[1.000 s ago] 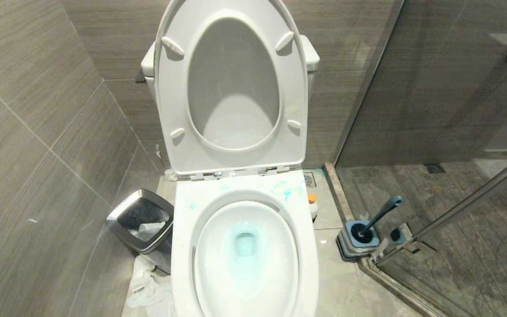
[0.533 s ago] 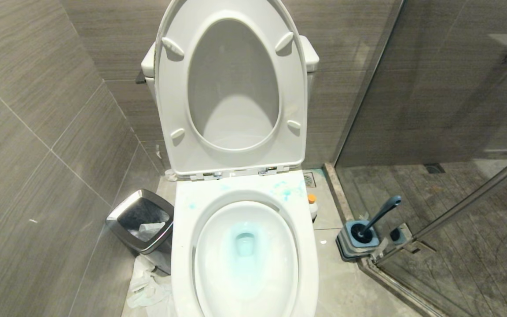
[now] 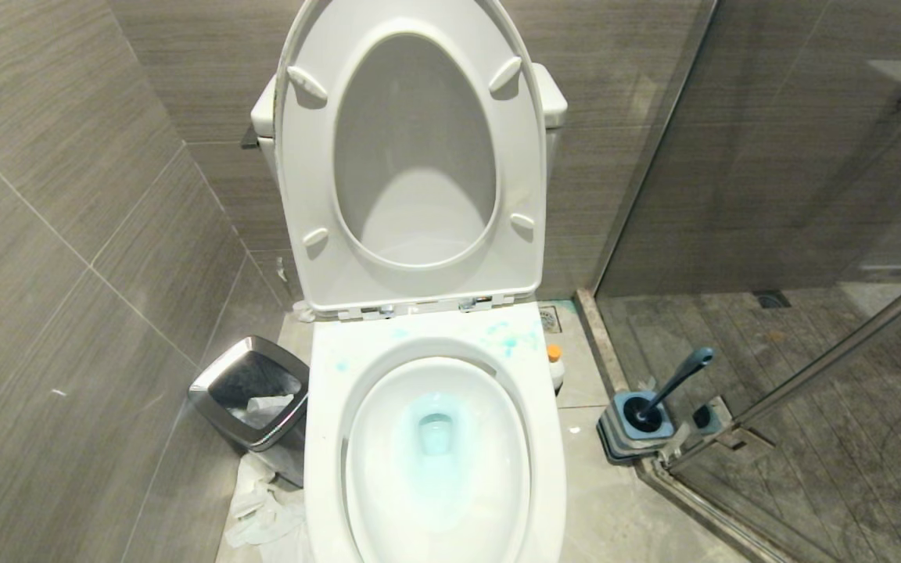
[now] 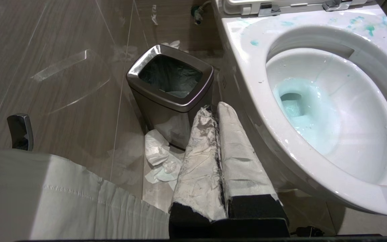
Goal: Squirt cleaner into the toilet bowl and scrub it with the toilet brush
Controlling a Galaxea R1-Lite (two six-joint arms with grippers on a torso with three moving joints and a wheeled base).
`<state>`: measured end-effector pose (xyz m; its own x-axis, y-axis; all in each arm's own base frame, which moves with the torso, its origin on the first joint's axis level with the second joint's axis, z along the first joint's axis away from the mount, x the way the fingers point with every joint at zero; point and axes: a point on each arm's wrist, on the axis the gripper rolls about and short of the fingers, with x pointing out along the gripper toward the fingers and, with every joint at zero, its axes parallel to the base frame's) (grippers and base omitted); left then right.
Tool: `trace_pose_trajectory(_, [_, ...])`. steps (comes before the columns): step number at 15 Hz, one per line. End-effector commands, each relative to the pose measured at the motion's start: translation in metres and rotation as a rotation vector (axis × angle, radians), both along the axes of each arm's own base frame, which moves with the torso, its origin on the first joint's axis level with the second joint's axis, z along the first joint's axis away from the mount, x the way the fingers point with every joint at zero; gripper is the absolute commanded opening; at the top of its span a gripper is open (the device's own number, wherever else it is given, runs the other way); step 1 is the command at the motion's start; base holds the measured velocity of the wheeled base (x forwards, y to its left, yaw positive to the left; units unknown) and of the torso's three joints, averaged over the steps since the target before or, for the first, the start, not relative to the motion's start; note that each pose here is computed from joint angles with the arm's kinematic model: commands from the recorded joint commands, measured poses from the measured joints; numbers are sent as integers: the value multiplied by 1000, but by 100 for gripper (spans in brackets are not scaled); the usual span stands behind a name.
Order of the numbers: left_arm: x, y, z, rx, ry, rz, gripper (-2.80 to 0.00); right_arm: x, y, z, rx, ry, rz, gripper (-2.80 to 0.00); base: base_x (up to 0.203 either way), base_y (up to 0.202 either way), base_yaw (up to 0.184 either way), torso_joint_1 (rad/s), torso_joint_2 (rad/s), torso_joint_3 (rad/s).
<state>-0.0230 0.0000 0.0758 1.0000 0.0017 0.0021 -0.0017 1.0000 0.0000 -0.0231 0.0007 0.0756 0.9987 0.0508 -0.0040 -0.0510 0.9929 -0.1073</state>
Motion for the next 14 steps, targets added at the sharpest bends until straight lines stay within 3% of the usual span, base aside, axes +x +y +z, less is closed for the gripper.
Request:
trace_pose_trajectory(1, [0,0,0,0,1,0,-280,0,0,0,42,3,-9,-280,0,0,0,0,0,0])
trace_pose_trajectory(4, [0,0,0,0,1,0,-280,0,-1,1,107,-2,-44,-280,0,0,0,0,0,0])
trace_pose_trajectory(11, [0,0,0,0,1,1,-280,0,-1,1,69,-3,-31,-280,0,0,0,0,0,0])
trace_pose_trajectory(14, [0,0,0,0,1,1,-280,0,-1,1,106,-2,-39,-280,0,0,0,0,0,0])
